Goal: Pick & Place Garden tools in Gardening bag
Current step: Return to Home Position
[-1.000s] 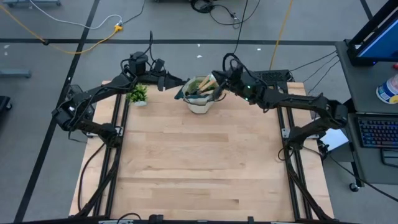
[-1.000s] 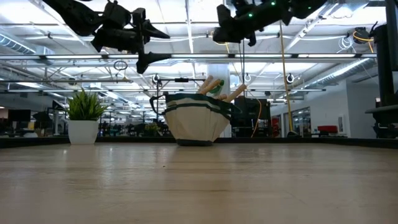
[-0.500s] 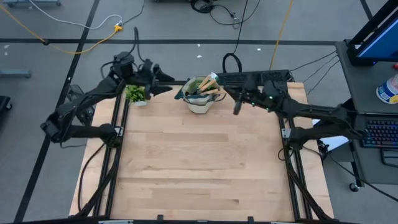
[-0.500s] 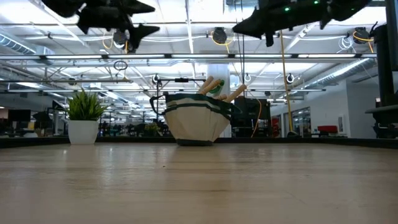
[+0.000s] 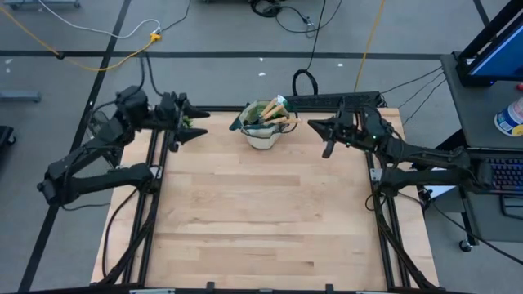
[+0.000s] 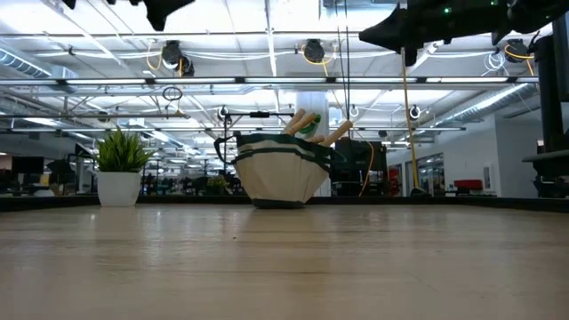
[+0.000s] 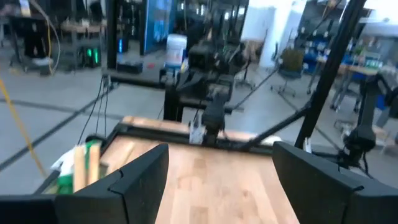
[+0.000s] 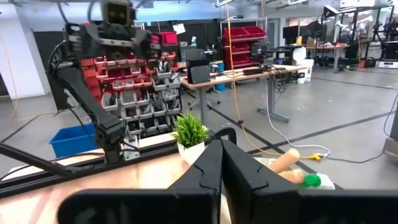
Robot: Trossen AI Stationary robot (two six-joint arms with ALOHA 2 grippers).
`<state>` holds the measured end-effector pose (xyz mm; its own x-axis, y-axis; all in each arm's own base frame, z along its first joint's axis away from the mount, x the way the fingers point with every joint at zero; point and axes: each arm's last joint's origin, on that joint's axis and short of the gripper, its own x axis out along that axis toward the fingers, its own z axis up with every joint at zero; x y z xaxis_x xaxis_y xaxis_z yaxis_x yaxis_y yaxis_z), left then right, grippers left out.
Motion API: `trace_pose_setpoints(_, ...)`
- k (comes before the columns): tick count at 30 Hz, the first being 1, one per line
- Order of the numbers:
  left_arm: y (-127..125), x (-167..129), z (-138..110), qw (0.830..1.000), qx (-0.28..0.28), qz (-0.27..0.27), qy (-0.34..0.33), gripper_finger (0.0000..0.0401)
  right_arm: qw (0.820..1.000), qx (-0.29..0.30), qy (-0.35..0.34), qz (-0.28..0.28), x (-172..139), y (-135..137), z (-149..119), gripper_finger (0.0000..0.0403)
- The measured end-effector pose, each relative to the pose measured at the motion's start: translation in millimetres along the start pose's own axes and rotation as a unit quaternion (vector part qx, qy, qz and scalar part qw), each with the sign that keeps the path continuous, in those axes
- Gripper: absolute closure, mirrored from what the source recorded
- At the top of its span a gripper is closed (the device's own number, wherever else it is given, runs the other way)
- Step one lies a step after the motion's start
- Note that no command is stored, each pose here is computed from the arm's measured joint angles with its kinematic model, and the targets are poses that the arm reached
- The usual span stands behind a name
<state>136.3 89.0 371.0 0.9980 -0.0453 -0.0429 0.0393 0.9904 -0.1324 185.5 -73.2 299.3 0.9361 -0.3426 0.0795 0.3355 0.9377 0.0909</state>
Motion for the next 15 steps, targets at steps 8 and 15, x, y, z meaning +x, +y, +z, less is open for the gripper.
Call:
trace_pose_setpoints(8, -25.0, 15.7, -30.6, 0.998, -0.042, 0.01, -0.041, 0.0107, 1.0, -0.029, 0.001, -0.001, -3.2, -0.2, -3.2, 0.0403)
trace_pose_setpoints(15, -48.1, 29.6, -49.6, 0.997, -0.056, 0.023, -0.04, 0.0107, 0.999, -0.028, 0.02, -0.002, -3.3, -0.4, -6.9, 0.0403)
